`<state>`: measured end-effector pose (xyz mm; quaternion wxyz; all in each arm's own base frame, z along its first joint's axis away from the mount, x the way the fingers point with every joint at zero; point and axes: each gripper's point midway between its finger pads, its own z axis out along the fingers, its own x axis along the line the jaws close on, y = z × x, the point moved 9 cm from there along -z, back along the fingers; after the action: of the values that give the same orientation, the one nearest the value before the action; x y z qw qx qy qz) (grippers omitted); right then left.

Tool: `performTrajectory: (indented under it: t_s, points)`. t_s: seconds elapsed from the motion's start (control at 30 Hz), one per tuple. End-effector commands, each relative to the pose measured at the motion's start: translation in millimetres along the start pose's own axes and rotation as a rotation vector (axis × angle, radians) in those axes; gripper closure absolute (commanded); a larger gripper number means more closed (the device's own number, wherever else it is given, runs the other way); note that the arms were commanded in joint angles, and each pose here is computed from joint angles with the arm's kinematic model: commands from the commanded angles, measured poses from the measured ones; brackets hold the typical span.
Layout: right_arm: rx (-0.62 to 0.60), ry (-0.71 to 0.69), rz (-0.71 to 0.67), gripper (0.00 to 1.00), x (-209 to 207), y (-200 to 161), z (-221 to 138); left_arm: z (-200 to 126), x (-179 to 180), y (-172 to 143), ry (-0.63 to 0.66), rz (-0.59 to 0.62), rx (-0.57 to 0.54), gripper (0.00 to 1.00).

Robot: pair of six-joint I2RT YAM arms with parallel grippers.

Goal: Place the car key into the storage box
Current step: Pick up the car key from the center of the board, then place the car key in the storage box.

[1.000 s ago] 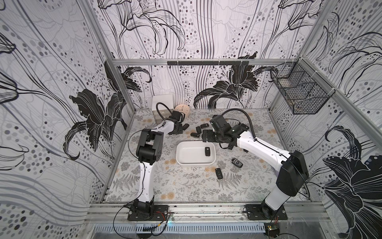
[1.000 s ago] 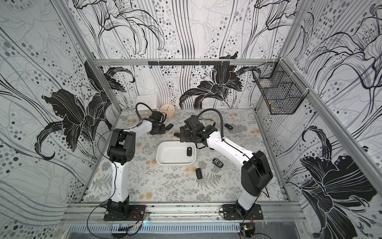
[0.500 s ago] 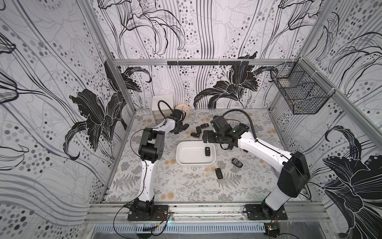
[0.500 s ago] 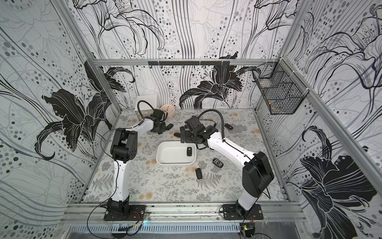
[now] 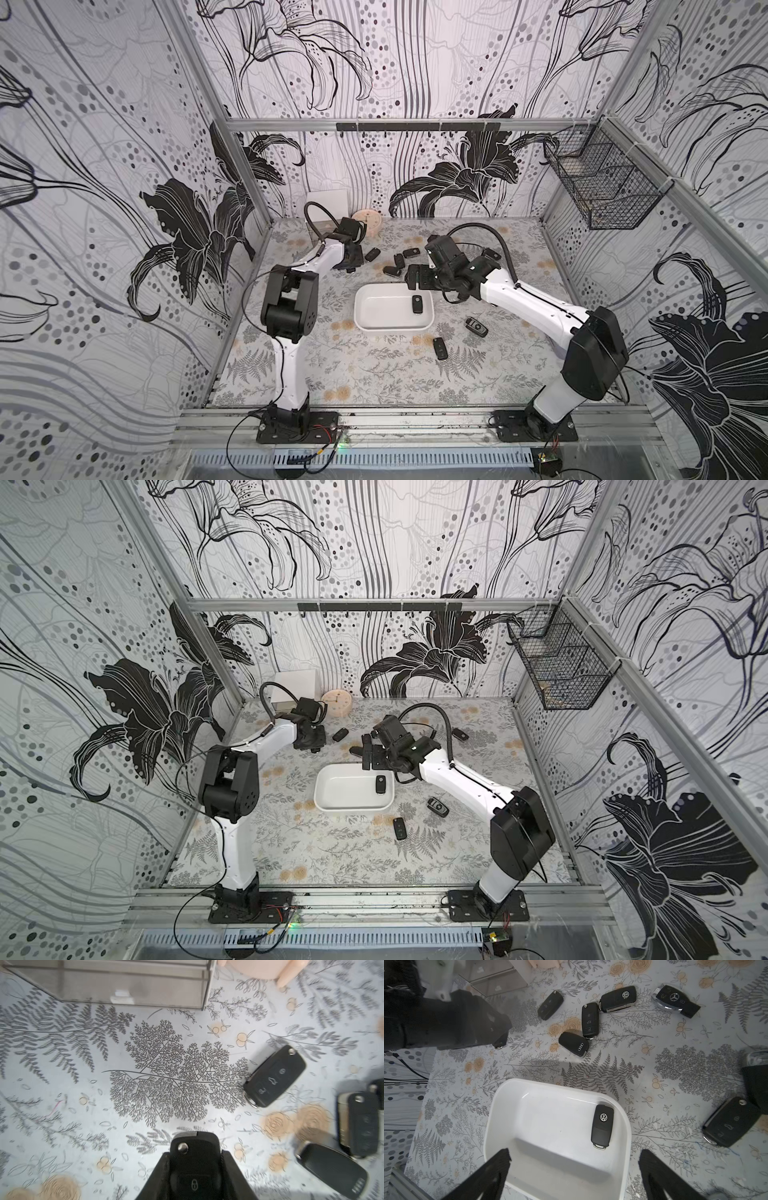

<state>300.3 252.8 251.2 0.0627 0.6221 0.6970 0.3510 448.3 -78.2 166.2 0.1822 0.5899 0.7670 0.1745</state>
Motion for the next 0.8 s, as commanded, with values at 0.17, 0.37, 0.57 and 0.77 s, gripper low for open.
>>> performTrajectory:
  t_s: [0.17, 0.37, 0.57, 0.77]
  points:
    - [-0.021, 0.064, -0.019, 0.00, -3, -7, -10, -61, -20, -28, -0.085, -0.066, -0.024, 0.79]
    - [-0.012, 0.078, -0.036, 0.00, -10, -20, -17, -84, -45, -63, -0.142, -0.102, -0.018, 0.79]
    - [0.001, 0.078, -0.038, 0.00, -23, -30, -26, -84, -81, -102, -0.202, -0.114, -0.002, 0.79]
    - [-0.004, 0.054, -0.033, 0.00, -38, -37, -38, -65, -112, -127, -0.224, -0.099, 0.036, 0.79]
